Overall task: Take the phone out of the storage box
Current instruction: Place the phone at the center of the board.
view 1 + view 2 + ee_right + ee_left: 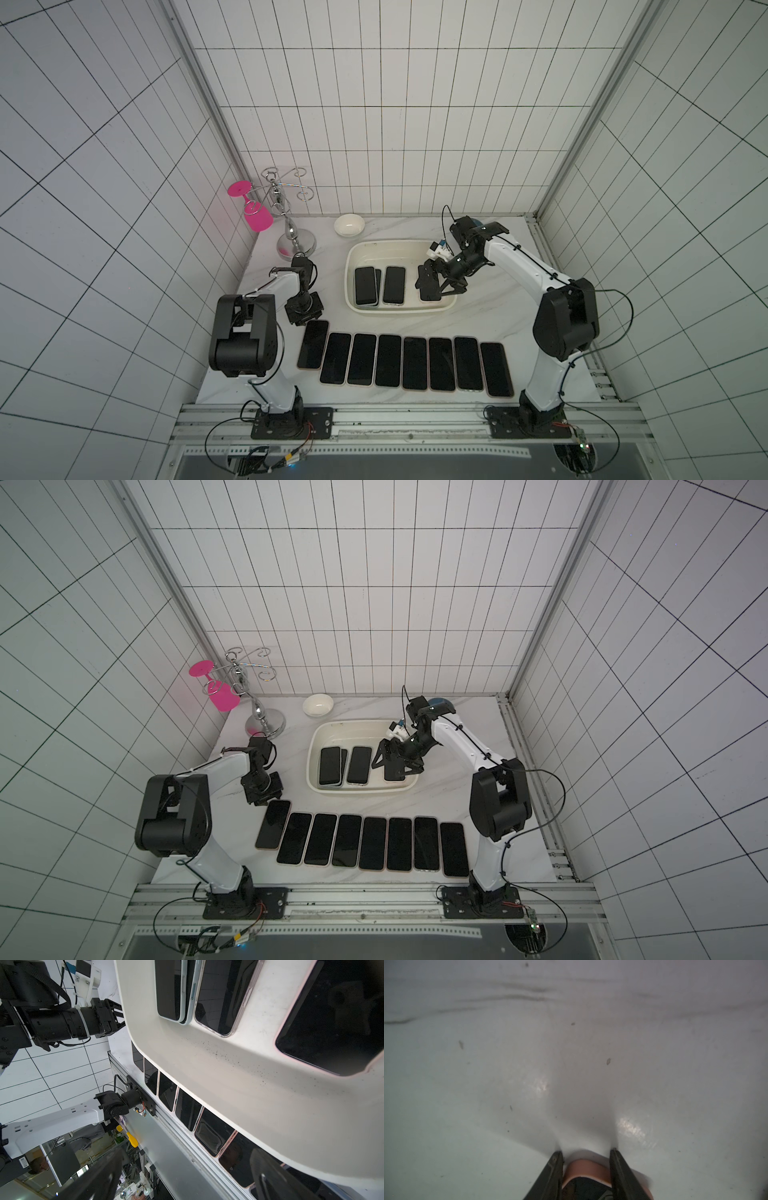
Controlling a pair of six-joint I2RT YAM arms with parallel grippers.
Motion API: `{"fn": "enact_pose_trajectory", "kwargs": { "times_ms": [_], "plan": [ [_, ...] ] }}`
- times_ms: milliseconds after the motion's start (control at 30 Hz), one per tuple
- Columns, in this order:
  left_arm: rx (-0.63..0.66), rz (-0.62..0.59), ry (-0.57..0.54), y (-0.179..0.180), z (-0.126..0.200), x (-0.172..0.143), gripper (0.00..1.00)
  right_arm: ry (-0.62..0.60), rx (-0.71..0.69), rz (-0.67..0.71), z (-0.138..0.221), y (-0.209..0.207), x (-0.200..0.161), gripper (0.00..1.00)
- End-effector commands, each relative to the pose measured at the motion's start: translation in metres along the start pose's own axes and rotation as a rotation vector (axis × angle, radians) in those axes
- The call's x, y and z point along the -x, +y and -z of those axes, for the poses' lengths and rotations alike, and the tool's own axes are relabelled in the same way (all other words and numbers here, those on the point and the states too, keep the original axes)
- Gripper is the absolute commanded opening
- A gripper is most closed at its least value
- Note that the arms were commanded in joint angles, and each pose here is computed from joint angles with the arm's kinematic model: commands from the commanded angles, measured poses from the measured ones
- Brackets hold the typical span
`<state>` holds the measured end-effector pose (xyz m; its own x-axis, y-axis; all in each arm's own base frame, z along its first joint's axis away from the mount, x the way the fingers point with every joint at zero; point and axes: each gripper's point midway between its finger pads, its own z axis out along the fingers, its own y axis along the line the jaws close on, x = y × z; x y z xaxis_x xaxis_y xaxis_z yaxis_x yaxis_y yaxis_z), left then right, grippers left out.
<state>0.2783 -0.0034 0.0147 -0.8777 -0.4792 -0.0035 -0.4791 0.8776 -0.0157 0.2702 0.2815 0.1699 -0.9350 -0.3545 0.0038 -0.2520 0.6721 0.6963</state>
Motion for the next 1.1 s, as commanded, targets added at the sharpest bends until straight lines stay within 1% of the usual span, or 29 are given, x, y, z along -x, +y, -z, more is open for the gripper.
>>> {"fn": "enact_pose_trajectory", "kwargs": {
  "times_ms": [0, 367, 433, 533, 633, 767, 867, 967, 1033, 1067],
  "plan": [
    [0.04, 0.017, 0.142, 0.012, -0.002, -0.04, 0.4, 0.042, -0.012, -0.033, -0.007, -0.011, -0.008, 0.99],
    [0.06, 0.032, 0.13, 0.017, 0.006, -0.041, 0.4, 0.051, -0.021, -0.04, -0.009, -0.014, -0.009, 0.99],
    [0.07, 0.051, 0.1, 0.021, 0.011, -0.032, 0.46, 0.052, -0.021, -0.04, -0.009, -0.015, -0.009, 0.99],
    [0.041, 0.063, 0.03, 0.018, 0.028, -0.013, 0.51, 0.054, -0.025, -0.038, -0.009, -0.015, -0.01, 0.99],
    [-0.004, 0.053, 0.003, 0.004, 0.043, 0.004, 0.52, 0.054, -0.028, -0.039, -0.009, -0.015, -0.009, 0.99],
    [-0.021, 0.029, -0.039, -0.013, 0.058, 0.024, 0.52, 0.024, -0.055, -0.023, -0.004, -0.016, -0.002, 0.99],
    [-0.068, -0.029, -0.108, -0.042, 0.083, 0.035, 0.52, -0.027, -0.119, -0.017, 0.007, -0.02, 0.01, 0.99],
    [-0.123, -0.218, -0.24, -0.098, 0.127, 0.033, 0.54, -0.119, -0.206, -0.02, 0.025, -0.028, 0.028, 0.99],
    [-0.149, -0.319, -0.339, -0.134, 0.16, 0.028, 0.56, -0.186, -0.214, -0.039, 0.039, -0.03, 0.037, 0.99],
    [-0.187, -0.373, -0.372, -0.156, 0.173, 0.023, 0.57, -0.218, -0.213, -0.049, 0.047, -0.031, 0.041, 0.99]
  ]
}}
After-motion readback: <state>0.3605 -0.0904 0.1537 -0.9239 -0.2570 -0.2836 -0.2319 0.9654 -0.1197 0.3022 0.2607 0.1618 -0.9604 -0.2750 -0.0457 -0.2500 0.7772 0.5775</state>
